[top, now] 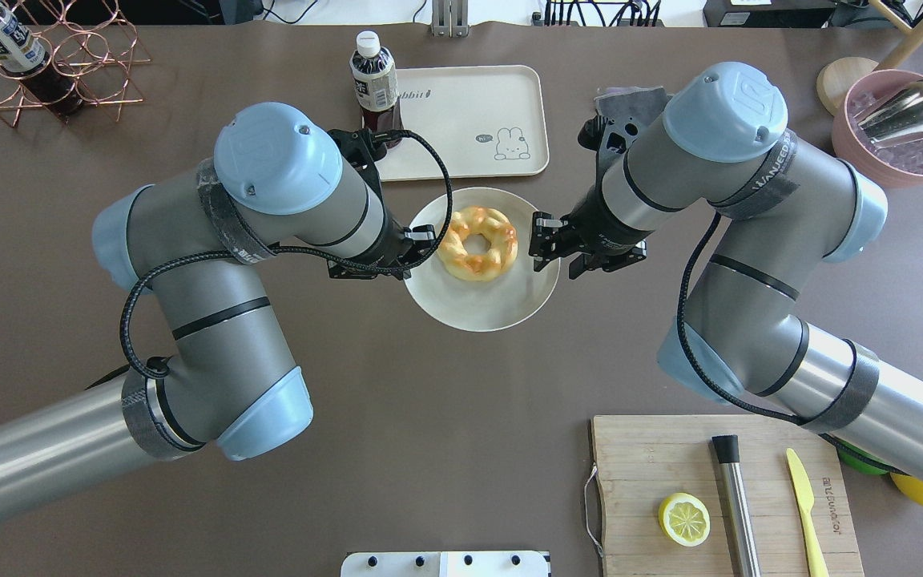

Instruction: Place donut on tray

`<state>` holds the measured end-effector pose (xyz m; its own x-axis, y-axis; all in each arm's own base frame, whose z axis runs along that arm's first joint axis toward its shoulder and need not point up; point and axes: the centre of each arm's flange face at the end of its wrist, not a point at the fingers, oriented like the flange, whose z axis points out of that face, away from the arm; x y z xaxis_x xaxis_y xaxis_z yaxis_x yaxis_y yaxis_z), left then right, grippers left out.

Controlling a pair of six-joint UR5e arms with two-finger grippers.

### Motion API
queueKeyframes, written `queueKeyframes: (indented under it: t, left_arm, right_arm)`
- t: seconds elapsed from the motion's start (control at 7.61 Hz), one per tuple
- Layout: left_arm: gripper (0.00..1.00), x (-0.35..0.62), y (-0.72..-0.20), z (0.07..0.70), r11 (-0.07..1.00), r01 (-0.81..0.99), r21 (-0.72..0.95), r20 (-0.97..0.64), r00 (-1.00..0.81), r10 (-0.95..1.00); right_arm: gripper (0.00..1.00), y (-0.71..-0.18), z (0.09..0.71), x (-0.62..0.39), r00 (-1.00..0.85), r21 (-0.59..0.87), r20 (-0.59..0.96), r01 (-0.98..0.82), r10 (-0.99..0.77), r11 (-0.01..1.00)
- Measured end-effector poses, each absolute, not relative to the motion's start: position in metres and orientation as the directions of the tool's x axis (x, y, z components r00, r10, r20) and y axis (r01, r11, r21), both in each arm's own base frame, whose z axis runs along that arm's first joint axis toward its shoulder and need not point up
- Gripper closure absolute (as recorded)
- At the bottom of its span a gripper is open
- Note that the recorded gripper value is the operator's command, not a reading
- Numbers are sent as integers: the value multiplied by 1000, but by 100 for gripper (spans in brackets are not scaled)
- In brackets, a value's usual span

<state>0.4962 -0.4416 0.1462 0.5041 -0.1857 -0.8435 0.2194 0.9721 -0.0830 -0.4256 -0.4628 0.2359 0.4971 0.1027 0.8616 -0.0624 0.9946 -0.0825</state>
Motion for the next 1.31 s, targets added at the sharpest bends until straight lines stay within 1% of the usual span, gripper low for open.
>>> queueKeyframes:
  t: [0.26,0.39,0.53,0.66,0.79,1.31]
  left_arm:
    - [100,497,-442,147,972,220,-83,-842,506,-186]
    - [100,497,-443,146,972,220,-82,-843,504,-185]
    - [94,496,-444,144,972,220,-81,-845,502,-184]
    - [3,495,-444,143,972,221,-80,-846,501,-184]
    - [2,495,-445,143,972,220,-79,-846,501,-182]
    - [2,495,-445,146,973,220,-74,-847,502,-178]
  right_arm:
    - [100,-463,236,-426,497,-82,862,-63,102,995]
    - [100,-464,237,-426,498,-82,861,-62,102,995]
    - [100,-464,237,-426,499,-82,860,-63,103,995]
    - [100,-464,237,-426,500,-80,860,-66,102,995]
    - [100,-465,237,-425,499,-78,860,-70,103,994]
    - [100,-478,235,-409,492,-85,862,-97,122,992]
